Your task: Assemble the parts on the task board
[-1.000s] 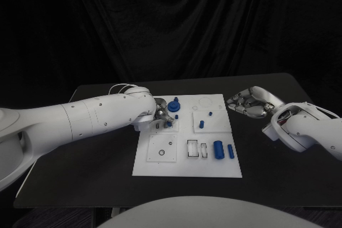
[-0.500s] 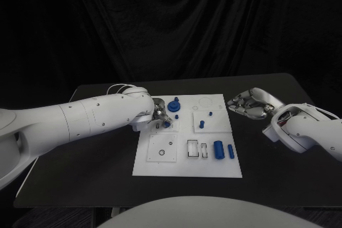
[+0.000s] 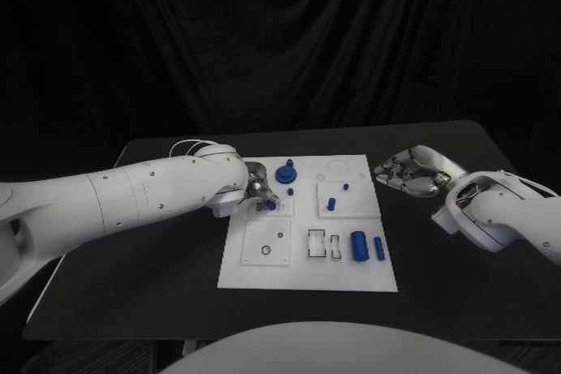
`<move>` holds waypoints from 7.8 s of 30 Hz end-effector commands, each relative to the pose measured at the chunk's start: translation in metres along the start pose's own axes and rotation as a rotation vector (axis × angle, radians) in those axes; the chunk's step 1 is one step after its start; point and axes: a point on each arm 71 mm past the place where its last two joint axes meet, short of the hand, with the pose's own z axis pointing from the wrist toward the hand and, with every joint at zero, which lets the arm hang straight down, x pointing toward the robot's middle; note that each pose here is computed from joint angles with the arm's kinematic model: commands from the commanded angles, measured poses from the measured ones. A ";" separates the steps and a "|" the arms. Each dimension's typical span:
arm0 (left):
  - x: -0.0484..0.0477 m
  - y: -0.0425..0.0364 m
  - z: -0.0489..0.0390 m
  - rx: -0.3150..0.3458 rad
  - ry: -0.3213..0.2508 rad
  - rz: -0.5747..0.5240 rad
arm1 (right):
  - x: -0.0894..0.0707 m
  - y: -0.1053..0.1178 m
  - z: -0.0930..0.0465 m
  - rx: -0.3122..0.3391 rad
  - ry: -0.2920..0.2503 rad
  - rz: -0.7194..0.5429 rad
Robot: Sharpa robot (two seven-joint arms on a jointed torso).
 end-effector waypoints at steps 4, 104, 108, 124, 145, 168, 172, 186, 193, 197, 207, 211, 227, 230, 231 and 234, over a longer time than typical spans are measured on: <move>0.0021 0.0013 -0.0018 0.002 -0.017 -0.017 | 0.001 -0.003 -0.001 0.020 0.011 0.001; 0.0126 0.0104 0.0009 0.032 -0.067 -0.072 | 0.004 -0.007 -0.002 0.044 0.039 0.002; 0.0132 0.0112 0.0014 0.031 -0.067 -0.074 | 0.005 -0.008 -0.002 0.045 0.040 0.002; 0.0168 0.0110 0.0017 0.037 -0.063 -0.076 | 0.007 -0.009 -0.002 0.049 0.046 0.003; 0.0199 0.0150 0.0040 0.006 -0.042 -0.070 | 0.007 -0.010 -0.003 0.055 0.055 0.003; 0.0196 0.0220 0.0022 0.014 -0.044 -0.076 | 0.008 -0.011 -0.003 0.059 0.061 0.004; 0.0191 0.0229 0.0021 0.020 -0.047 -0.078 | 0.007 -0.011 -0.003 0.060 0.062 0.004; 0.0113 0.0226 -0.0048 0.120 -0.172 -0.137 | 0.007 -0.012 -0.005 0.061 0.060 0.004; -0.0038 0.0287 -0.0248 0.184 -0.270 -0.172 | 0.005 -0.012 -0.006 0.061 0.053 0.004; -0.0226 0.0313 -0.0388 0.176 -0.264 -0.149 | 0.005 -0.011 -0.007 0.051 0.045 0.006; -0.0533 0.0550 -0.0404 0.036 -0.193 -0.094 | 0.005 -0.003 -0.007 -0.003 0.015 -0.008; -0.0626 0.0621 -0.0343 0.005 -0.205 -0.096 | 0.005 0.002 -0.007 -0.047 0.003 -0.038; -0.0694 0.0659 -0.0227 -0.041 -0.188 -0.085 | 0.006 0.004 -0.007 -0.068 0.009 -0.061; -0.0693 0.0650 -0.0222 -0.038 -0.185 -0.084 | 0.007 0.004 -0.007 -0.067 0.011 -0.062; -0.0692 0.0646 -0.0221 -0.036 -0.185 -0.083 | 0.007 0.004 -0.007 -0.067 0.011 -0.062; -0.0688 0.0633 -0.0215 -0.033 -0.181 -0.080 | 0.007 0.004 -0.007 -0.066 0.012 -0.062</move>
